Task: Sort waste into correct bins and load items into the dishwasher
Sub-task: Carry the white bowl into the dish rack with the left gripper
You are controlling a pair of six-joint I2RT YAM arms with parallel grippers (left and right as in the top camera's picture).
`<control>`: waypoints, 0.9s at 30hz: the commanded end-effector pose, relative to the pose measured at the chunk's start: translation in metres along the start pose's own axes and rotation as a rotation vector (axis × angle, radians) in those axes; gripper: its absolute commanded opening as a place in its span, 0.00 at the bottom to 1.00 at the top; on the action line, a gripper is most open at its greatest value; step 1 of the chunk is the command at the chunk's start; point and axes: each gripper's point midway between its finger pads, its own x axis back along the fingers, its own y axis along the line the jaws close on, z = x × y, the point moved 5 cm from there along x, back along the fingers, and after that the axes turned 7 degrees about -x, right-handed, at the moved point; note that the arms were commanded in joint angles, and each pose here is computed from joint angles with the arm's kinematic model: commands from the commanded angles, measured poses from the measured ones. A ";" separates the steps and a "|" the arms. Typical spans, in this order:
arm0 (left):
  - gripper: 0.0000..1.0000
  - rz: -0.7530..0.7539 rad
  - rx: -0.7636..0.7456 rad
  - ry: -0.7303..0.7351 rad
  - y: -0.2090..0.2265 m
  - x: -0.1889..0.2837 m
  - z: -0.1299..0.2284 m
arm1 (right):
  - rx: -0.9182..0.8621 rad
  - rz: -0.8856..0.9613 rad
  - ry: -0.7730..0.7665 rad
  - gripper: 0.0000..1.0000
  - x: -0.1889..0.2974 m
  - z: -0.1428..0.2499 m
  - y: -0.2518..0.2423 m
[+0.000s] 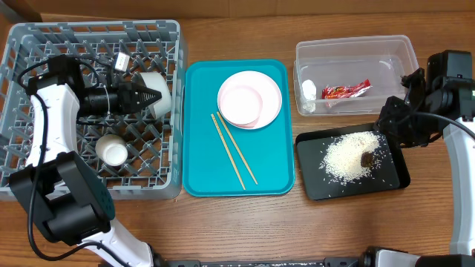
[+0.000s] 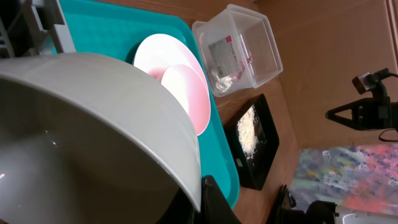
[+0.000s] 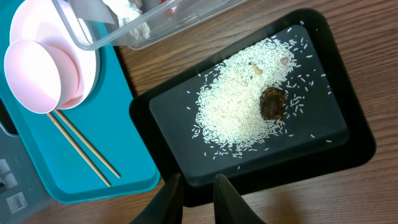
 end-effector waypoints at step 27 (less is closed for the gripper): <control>0.04 -0.091 0.096 -0.022 0.046 0.028 0.013 | 0.006 0.000 -0.011 0.19 0.005 0.001 0.000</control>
